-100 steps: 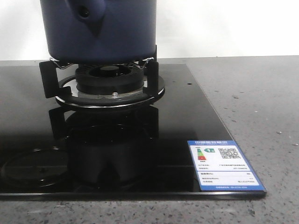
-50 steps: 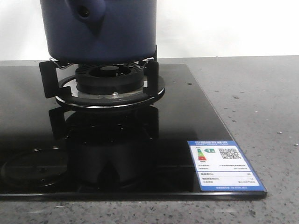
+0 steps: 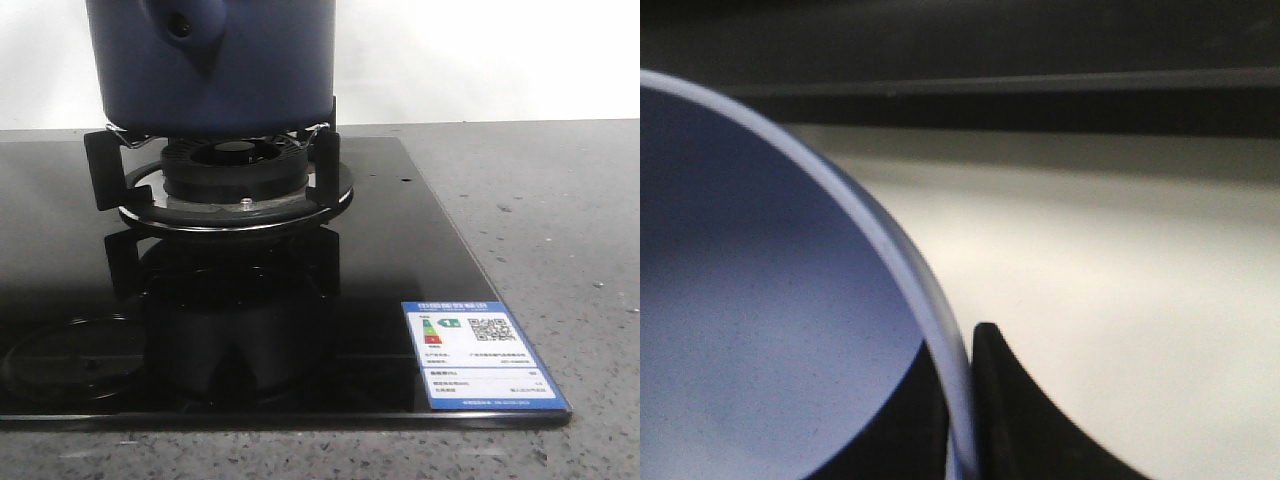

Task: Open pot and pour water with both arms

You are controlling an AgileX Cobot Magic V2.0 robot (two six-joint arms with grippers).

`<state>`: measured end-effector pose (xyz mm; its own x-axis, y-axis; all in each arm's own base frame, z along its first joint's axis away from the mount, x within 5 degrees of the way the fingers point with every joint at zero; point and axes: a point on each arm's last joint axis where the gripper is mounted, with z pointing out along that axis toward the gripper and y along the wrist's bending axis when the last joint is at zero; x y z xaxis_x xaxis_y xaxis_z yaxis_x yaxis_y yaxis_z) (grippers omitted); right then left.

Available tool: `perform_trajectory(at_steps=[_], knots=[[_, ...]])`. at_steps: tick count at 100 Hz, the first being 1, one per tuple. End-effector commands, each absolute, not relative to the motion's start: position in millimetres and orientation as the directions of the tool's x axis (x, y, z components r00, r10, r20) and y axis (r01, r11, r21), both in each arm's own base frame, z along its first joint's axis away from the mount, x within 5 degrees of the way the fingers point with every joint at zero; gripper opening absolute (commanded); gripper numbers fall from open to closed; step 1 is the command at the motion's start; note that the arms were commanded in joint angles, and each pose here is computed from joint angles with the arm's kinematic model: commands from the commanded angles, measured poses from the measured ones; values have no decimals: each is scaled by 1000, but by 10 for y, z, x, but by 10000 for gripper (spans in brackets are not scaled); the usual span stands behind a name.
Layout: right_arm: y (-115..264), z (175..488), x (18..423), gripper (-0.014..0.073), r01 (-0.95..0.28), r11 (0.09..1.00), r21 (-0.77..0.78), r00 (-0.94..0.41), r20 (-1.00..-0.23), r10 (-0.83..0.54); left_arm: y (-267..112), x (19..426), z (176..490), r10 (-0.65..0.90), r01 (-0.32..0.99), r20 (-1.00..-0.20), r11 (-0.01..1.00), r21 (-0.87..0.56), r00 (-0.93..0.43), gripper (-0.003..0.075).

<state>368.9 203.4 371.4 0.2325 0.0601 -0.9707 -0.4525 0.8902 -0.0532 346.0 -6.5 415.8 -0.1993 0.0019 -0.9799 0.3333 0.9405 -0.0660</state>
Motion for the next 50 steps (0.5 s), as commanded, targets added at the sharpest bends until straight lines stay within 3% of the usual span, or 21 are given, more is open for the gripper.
perform_trajectory(at_steps=[1,50], knots=[[1934,4061,3581,-63,-427,903,-52,425,-892,150,-51,3299,4506,-53,308,-995,948,-77,-86,386],[1890,4035,3515,-63,-410,911,-42,561,-799,215,-51,3299,4506,-53,308,-995,948,-77,-86,386]])
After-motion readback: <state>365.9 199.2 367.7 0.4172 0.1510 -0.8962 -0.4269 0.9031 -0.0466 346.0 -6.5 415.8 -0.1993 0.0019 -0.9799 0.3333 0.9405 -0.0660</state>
